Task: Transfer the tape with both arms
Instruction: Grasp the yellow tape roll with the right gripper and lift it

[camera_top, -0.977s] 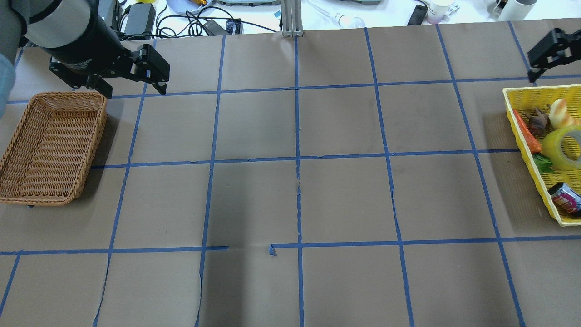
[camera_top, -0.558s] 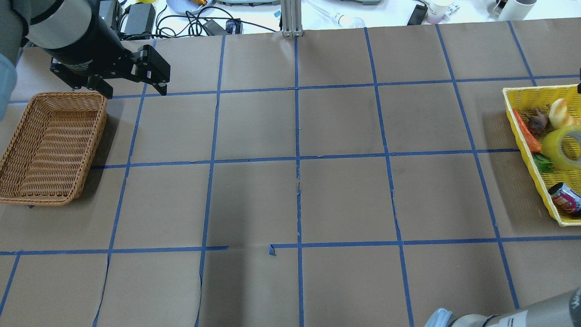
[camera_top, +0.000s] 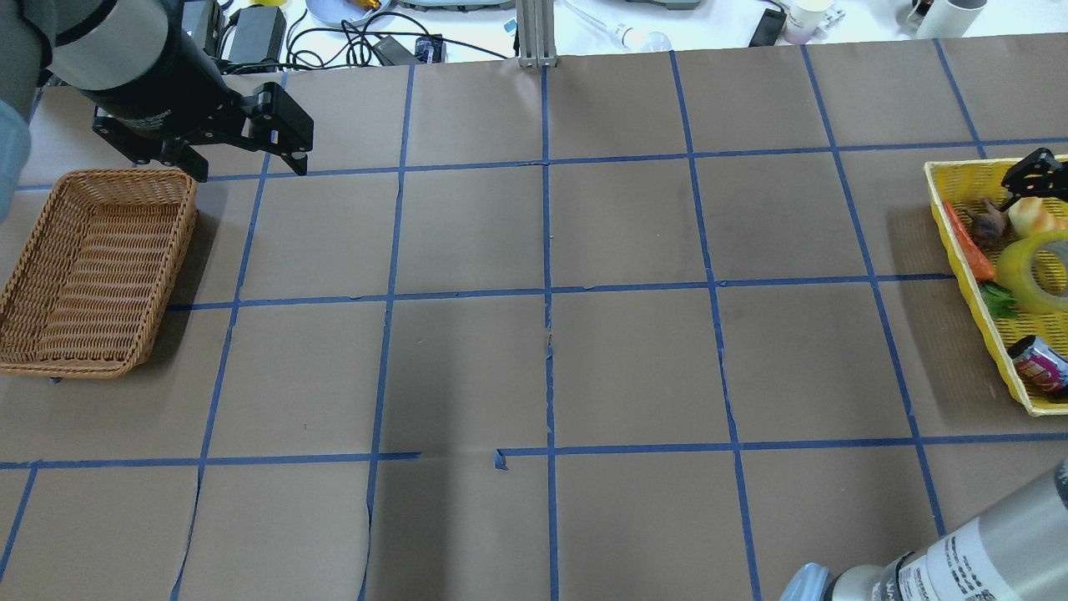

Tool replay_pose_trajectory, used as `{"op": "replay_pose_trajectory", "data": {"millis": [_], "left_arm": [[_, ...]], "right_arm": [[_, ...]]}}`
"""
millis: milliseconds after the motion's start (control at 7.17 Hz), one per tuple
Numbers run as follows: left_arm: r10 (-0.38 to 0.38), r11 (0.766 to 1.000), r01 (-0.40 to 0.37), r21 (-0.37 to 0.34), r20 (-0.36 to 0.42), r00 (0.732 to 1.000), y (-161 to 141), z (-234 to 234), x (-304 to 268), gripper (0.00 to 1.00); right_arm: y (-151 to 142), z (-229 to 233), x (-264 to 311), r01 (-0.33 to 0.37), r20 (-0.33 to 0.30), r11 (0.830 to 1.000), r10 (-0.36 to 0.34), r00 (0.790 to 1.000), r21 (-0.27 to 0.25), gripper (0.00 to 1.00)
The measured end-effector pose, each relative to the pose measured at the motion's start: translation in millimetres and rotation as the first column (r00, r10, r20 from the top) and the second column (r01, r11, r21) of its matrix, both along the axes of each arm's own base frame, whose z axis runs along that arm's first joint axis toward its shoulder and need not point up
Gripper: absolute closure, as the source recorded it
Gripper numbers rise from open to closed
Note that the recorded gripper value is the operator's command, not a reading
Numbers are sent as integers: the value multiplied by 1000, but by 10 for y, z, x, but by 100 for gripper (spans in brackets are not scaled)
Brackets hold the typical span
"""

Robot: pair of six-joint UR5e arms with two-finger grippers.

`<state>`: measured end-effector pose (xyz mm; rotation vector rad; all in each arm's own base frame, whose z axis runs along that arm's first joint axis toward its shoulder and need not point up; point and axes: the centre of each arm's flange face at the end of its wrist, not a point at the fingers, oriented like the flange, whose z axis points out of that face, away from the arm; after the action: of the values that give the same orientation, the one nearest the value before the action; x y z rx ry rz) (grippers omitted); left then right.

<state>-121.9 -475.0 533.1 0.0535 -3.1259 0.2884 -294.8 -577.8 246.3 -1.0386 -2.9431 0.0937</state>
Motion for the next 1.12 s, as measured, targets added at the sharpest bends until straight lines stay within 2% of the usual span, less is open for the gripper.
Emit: {"op": "replay_pose_trajectory", "data": {"millis": [140, 419, 698, 837, 1116], "left_arm": [[0, 1000, 0, 0, 0, 1000, 0, 0, 2, 0], [0, 1000, 0, 0, 0, 1000, -1, -1, 4, 0], [-1, 1000, 1, 1, 1, 1000, 0, -1, 3, 0], [0, 1000, 0, 1, 0, 1000, 0, 0, 3, 0], [-1, 1000, 1, 0, 1, 1000, 1, 2, 4, 0]], "right_arm": [[15, -95, 21, 3, 2, 1000, -3, 1000, 3, 7], [22, -200, 33, 3, 9, 1000, -3, 1000, 12, 7], [29, -195, 37, -2, 9, 1000, 2, 1000, 14, 91], [30, -192, 35, -31, 5, 999, 31, 1000, 17, 100], [33, -148, 32, -98, -7, 995, 98, 995, 19, 100]]}}
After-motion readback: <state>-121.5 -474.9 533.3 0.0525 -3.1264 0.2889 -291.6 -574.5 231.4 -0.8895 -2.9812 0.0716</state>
